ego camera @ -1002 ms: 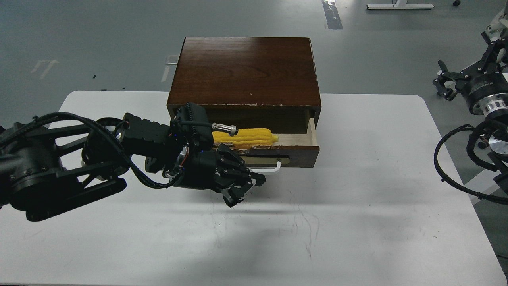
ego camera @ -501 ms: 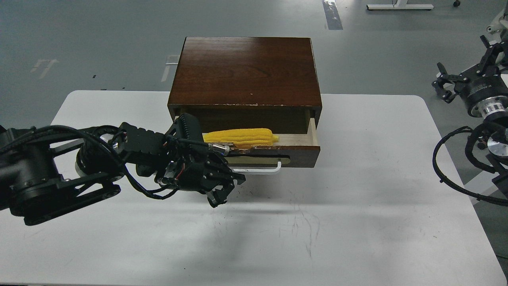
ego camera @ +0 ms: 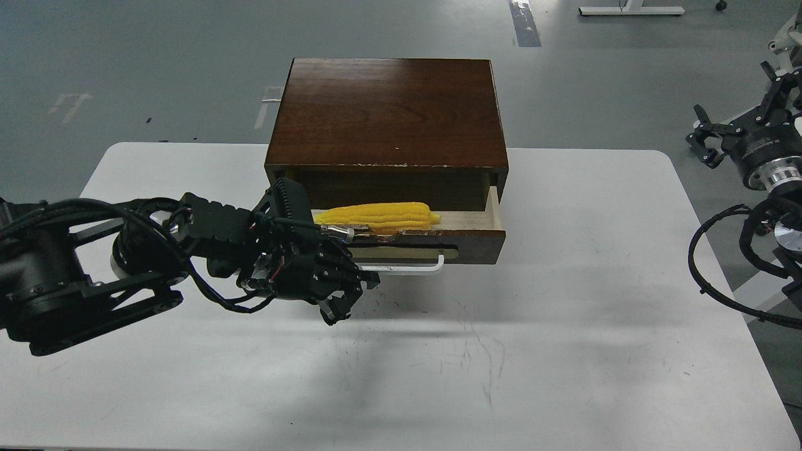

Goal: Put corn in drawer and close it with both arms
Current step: 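Push the drawer into the box with the left gripper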

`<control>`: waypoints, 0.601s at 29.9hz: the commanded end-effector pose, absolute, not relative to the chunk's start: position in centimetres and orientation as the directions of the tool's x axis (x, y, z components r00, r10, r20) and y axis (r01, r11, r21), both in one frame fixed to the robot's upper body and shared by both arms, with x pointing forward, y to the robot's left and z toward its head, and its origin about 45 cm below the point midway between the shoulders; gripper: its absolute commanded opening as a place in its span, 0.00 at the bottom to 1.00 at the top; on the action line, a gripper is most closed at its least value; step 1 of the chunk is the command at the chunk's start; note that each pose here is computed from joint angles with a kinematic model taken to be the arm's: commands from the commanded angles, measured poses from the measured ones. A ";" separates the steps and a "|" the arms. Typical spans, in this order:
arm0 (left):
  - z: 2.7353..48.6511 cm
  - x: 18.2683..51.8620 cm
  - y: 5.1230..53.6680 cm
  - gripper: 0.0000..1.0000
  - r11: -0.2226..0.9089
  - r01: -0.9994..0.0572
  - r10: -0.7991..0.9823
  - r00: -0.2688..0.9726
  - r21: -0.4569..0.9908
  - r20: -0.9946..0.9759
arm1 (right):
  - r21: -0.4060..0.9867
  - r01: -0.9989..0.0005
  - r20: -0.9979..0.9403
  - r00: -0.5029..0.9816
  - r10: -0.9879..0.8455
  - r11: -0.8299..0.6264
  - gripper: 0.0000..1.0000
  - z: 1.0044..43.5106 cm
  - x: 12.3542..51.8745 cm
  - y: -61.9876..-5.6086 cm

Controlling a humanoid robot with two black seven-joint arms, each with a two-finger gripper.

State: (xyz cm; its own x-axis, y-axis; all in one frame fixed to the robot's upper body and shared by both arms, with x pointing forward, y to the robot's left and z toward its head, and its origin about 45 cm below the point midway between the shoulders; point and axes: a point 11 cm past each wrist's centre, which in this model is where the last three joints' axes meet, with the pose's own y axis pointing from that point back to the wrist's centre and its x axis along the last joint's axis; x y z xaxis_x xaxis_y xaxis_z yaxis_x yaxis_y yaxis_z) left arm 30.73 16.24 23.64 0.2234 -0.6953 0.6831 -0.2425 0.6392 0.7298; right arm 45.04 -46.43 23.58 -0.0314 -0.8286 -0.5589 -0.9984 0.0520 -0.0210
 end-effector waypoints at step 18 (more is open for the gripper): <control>22.8 33.4 17.0 0.00 0.610 -0.295 -0.681 0.281 0.736 0.676 | -0.019 -0.998 -0.548 -0.043 -0.835 0.063 1.00 23.8 44.8 -47.2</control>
